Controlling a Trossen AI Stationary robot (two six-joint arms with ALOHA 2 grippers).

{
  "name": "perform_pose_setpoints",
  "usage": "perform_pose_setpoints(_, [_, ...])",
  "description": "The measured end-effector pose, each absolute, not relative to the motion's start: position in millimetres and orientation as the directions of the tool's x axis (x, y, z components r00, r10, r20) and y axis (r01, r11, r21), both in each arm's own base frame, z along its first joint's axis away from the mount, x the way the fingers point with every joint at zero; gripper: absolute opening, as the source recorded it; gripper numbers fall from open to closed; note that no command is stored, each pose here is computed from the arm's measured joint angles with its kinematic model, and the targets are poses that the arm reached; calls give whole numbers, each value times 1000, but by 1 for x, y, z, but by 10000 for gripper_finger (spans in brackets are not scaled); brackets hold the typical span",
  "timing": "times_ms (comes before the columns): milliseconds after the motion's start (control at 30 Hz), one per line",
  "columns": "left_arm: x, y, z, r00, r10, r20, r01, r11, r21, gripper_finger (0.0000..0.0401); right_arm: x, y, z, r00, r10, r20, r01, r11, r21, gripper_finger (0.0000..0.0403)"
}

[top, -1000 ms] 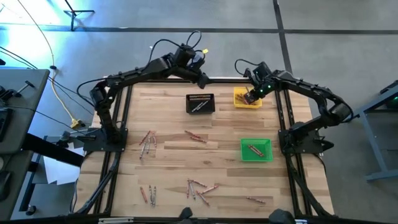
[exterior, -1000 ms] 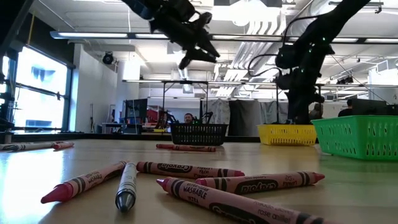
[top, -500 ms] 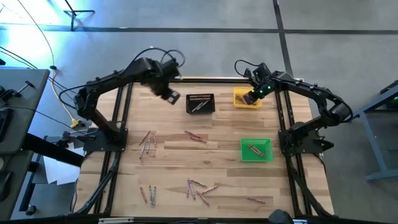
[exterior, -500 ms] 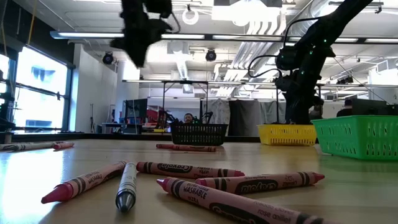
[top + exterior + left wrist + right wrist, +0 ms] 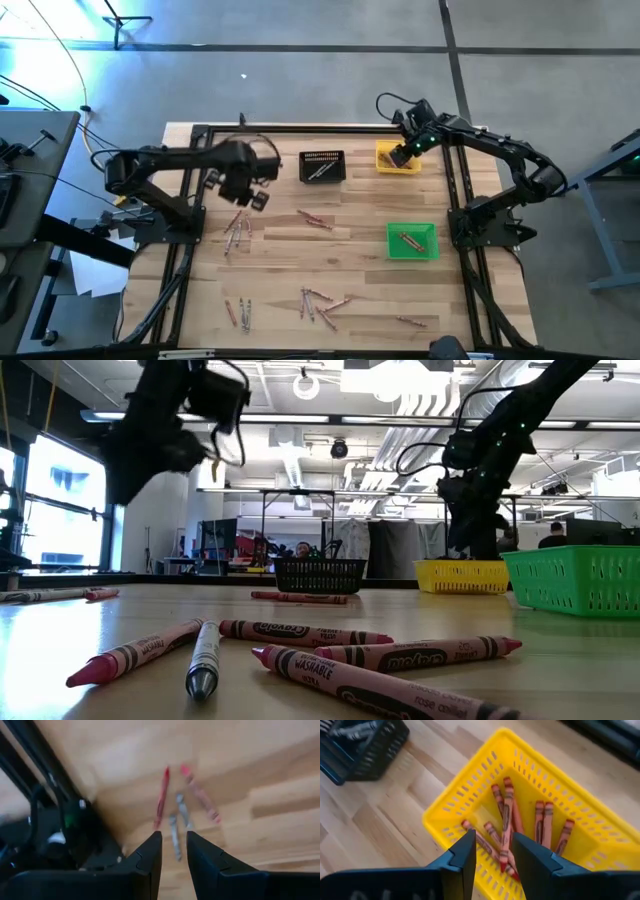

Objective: Sort crayons
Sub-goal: Put the red crayon into the yellow basket

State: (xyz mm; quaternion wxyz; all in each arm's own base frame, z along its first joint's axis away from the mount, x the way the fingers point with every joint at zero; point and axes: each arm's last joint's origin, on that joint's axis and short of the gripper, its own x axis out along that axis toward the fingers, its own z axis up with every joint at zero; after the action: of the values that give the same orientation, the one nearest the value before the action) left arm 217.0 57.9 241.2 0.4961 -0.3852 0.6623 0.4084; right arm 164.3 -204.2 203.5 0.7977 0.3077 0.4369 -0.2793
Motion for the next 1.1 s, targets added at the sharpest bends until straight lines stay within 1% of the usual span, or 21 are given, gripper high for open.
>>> perform_pose_setpoints(100, [212,46,222,-251,-140,-958,-901,396,179,76,166,-205,205,485,-181,-856,724,632,277,114])
perform_pose_setpoints(267, [206,36,190,-243,-140,-960,-895,414,166,76,168,-204,205,545,-121,-830,718,578,387,114])
perform_pose_setpoints(400, [198,34,168,-241,-133,-961,-893,417,166,76,172,-200,206,569,-87,-818,709,555,435,114])
perform_pose_setpoints(567, [188,32,145,-227,-123,-966,-898,410,159,76,181,-192,206,579,-54,-813,688,566,453,114])
perform_pose_setpoints(667, [184,31,134,-197,-117,-973,-906,402,135,76,187,-186,206,582,-33,-812,677,572,462,114])
perform_pose_setpoints(733, [183,31,130,-175,-115,-978,-910,398,115,76,191,-182,206,583,-20,-812,673,572,469,114])
perform_pose_setpoints(900, [180,31,125,-172,-110,-979,-919,377,119,76,201,-170,206,582,14,-813,651,591,476,114])
perform_pose_setpoints(1000, [180,31,125,-170,-108,-979,-919,376,118,63,206,-165,206,582,29,-813,635,608,477,114])
perform_pose_setpoints(1100, [180,31,125,-170,-106,-980,-923,364,121,28,210,-161,206,587,34,-809,630,608,483,114])
